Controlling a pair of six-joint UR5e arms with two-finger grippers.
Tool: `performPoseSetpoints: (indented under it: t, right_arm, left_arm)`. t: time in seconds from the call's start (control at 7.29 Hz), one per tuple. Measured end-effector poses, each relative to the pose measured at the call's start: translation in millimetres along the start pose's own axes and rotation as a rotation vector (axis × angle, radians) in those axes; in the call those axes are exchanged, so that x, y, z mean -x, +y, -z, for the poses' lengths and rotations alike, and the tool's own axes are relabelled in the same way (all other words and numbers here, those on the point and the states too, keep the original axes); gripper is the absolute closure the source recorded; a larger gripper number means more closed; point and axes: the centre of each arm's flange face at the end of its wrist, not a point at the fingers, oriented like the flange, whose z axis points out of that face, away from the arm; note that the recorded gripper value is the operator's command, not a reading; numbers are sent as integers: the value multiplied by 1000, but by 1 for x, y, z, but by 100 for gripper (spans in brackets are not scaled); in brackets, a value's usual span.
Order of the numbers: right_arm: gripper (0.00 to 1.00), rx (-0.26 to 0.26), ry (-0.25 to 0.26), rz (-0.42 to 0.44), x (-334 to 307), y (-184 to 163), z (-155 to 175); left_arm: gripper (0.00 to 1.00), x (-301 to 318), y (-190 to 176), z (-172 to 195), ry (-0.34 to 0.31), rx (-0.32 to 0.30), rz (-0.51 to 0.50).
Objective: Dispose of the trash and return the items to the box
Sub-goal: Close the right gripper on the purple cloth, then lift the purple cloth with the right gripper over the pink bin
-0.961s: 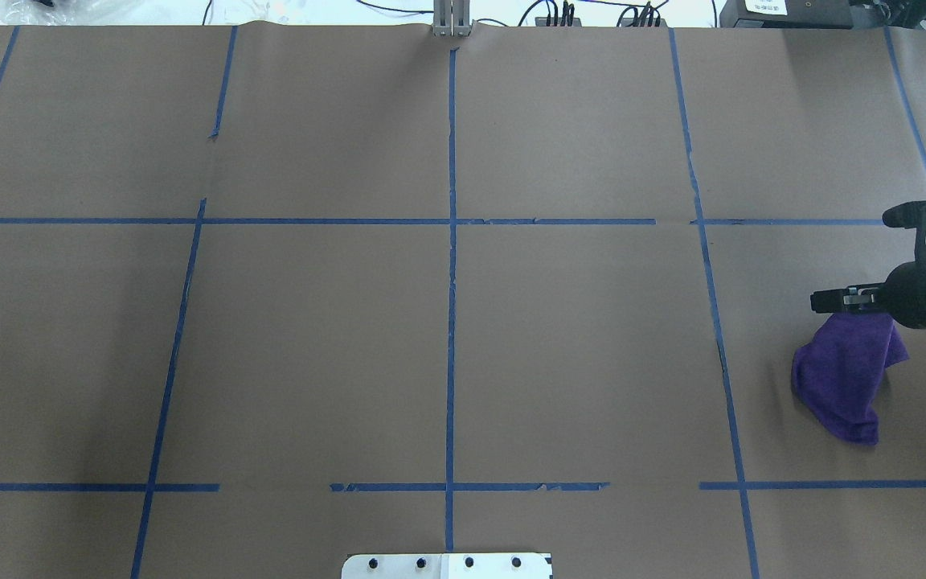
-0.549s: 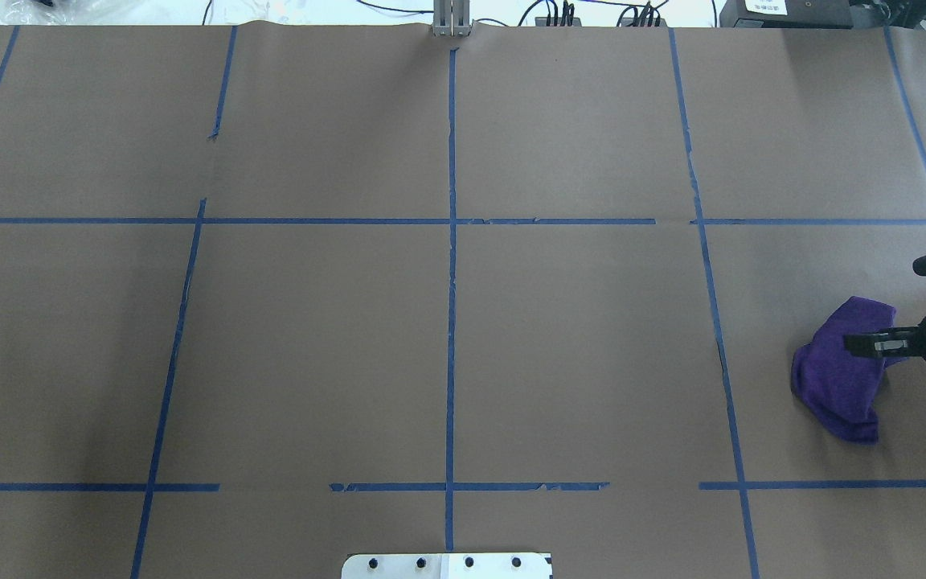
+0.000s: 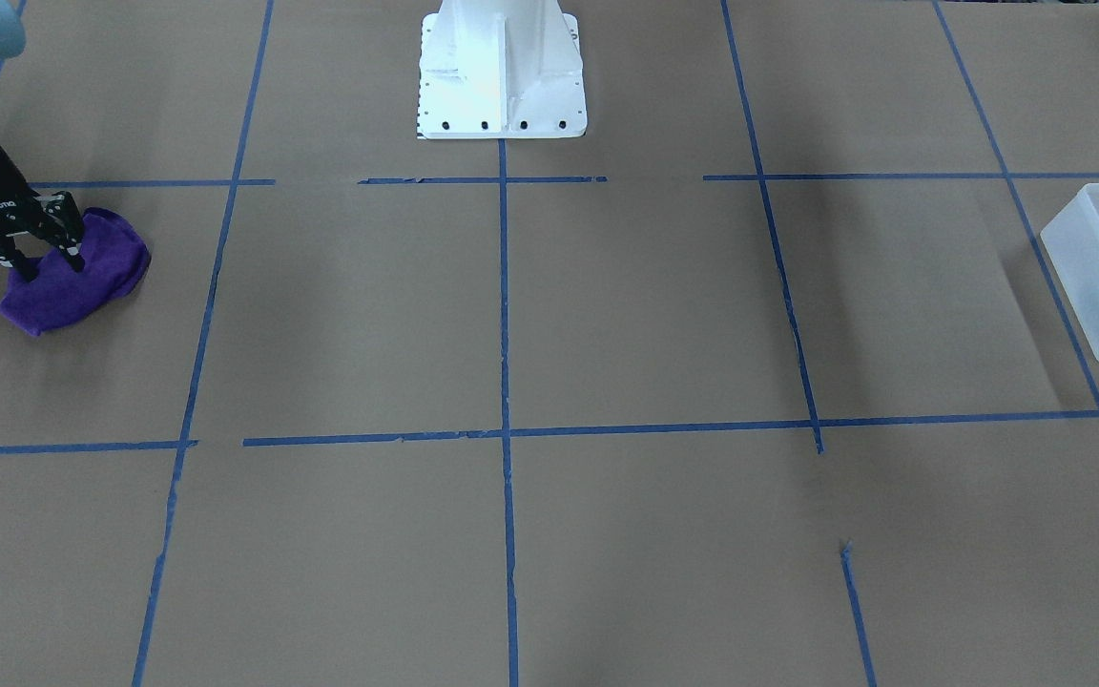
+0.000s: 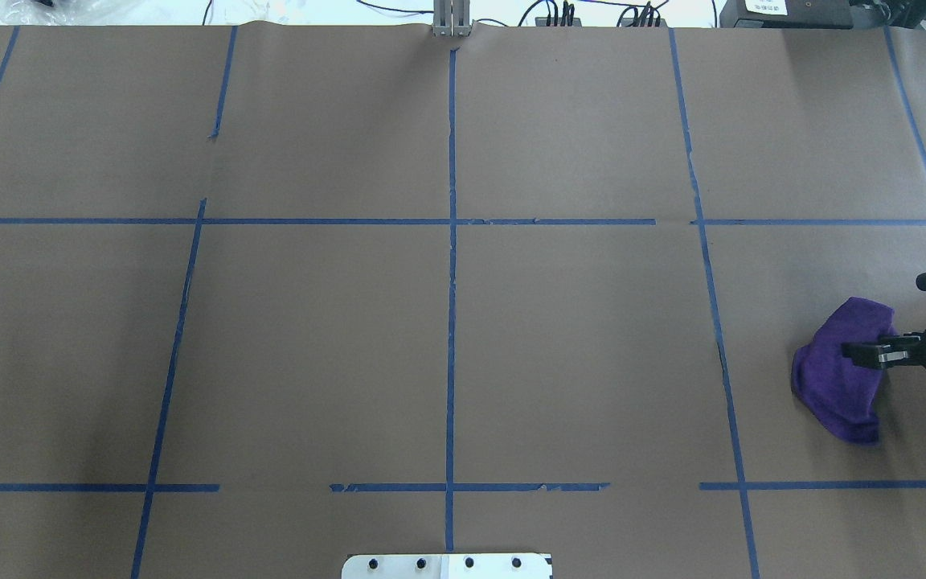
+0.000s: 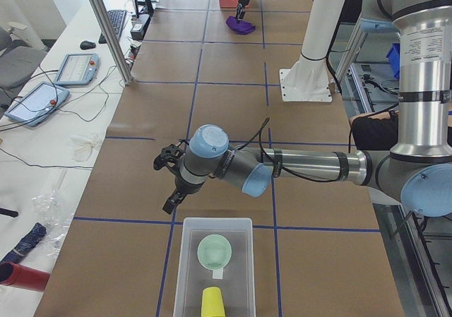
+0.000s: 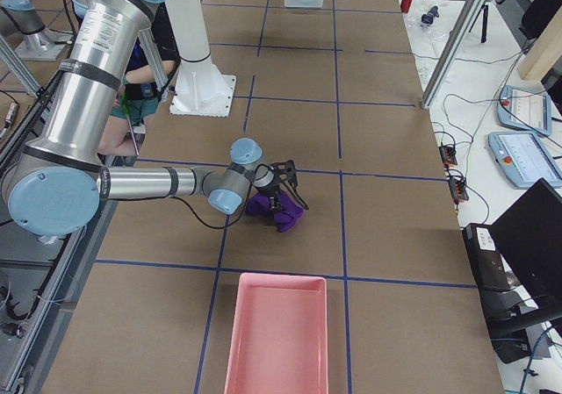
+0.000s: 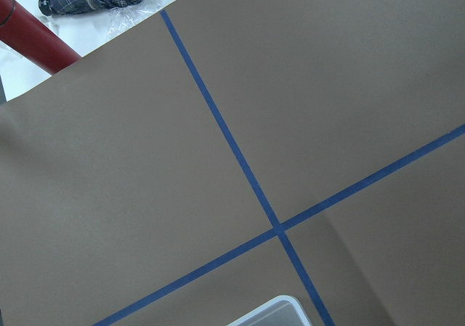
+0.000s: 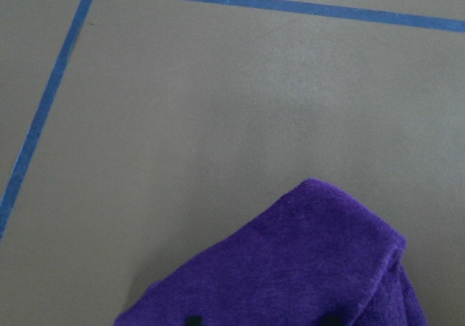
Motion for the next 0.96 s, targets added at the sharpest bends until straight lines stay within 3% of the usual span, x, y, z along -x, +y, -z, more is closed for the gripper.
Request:
performPoseSetpoints:
  t: [0.14, 0.55, 0.96]
  right_arm:
    - [100, 3, 8, -1, -2, 1, -2]
    - [100, 8, 26, 12, -4, 1, -2]
    - [100, 23, -43, -22, 13, -28, 50]
  left_arm:
    - [0, 0, 0, 0, 0, 0, 0]
    - [0, 0, 0, 0, 0, -1, -1]
    - [0, 0, 0, 0, 0, -1, 0]
